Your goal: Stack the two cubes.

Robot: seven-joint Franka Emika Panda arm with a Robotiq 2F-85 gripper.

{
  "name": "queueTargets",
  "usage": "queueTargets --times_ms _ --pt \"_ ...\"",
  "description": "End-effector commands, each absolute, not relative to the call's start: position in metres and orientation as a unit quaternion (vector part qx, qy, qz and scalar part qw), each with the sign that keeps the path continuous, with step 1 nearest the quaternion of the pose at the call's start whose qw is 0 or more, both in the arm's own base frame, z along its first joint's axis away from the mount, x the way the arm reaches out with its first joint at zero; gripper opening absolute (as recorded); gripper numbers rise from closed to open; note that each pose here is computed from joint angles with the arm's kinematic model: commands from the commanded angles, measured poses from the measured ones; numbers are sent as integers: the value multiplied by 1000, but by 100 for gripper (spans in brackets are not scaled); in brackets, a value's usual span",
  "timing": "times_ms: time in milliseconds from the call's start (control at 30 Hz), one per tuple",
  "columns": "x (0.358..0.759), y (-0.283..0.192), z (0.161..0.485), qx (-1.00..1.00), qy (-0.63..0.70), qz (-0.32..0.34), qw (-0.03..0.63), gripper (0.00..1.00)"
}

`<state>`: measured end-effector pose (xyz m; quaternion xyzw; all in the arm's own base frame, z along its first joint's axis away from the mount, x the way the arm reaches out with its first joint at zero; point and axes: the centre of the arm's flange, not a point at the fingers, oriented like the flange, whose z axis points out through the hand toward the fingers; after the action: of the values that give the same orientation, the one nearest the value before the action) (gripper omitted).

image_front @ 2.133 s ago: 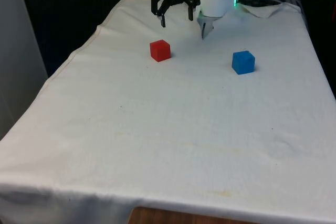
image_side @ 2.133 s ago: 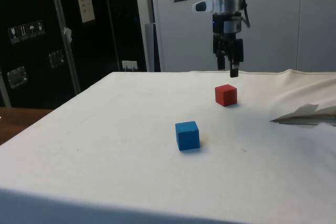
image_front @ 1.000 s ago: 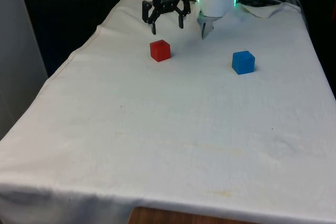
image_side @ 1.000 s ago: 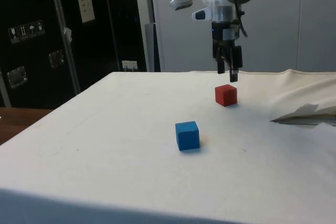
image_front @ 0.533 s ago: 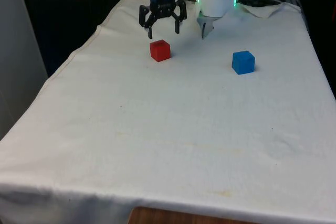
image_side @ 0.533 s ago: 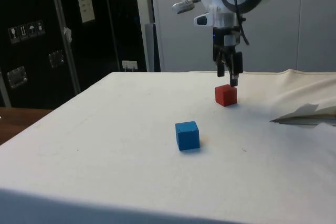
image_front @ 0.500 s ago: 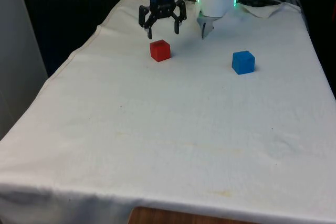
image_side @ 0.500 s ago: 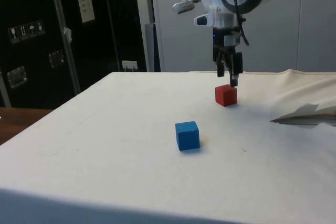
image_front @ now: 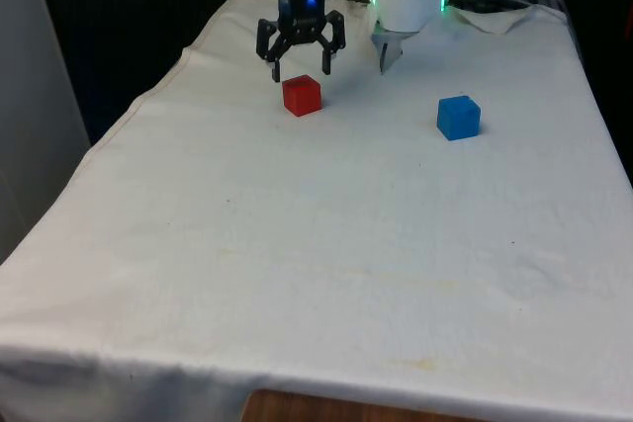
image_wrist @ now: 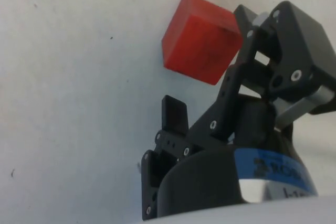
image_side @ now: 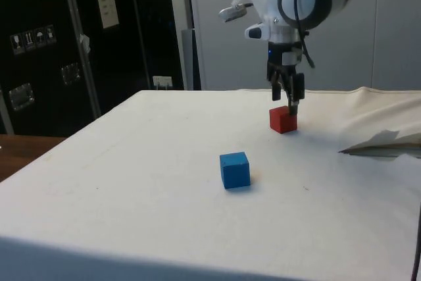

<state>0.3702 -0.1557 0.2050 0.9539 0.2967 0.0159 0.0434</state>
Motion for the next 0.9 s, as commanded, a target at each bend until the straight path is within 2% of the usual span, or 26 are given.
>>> queueTargets --times_ms 0,633,867 --pt "370 -152 208 954 298 25 40 100" --pt "382 -166 188 956 289 -4 49 100" --pt "382 -164 187 957 289 -3 25 100"
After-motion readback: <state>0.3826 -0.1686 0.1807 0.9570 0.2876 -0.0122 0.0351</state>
